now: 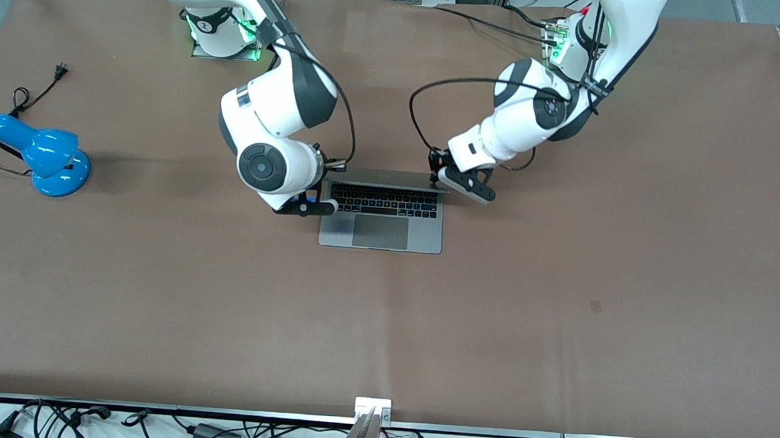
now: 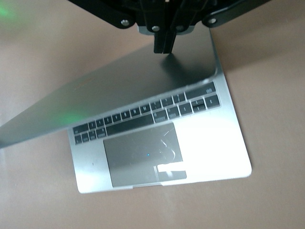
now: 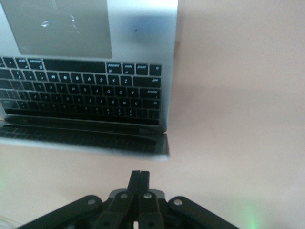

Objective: Close laptop with both arms from behind
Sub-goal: 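Push the screen down onto the keyboard with both grippers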

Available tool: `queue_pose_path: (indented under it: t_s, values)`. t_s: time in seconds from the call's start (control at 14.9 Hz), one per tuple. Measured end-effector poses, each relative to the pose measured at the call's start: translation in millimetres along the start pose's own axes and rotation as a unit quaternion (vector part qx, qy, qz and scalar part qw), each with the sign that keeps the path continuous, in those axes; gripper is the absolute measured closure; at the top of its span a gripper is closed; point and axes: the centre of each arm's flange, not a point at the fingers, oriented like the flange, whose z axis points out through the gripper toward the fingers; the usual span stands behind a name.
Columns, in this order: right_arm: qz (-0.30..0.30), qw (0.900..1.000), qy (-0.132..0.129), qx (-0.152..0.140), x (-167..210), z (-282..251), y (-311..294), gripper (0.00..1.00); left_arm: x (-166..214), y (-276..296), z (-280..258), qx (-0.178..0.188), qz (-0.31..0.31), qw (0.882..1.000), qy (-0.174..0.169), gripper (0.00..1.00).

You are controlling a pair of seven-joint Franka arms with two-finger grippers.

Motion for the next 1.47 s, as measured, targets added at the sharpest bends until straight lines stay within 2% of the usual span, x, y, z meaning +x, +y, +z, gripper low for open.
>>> queue_pose_path:
  t_s: [0.8,1.07,1.47]
  values:
    - [0.006,0.999,0.033,0.015,44,20,-4,0.99,46,-48,28,-0.023,0.015,0.999,0.028,0.99]
    - [0.012,0.998,0.052,0.02,69,52,-5,0.99,52,-58,36,-0.026,0.018,0.999,0.029,0.99]
    - [0.014,0.998,0.062,0.023,79,64,-6,0.99,56,-72,53,-0.028,0.015,0.999,0.031,0.99]
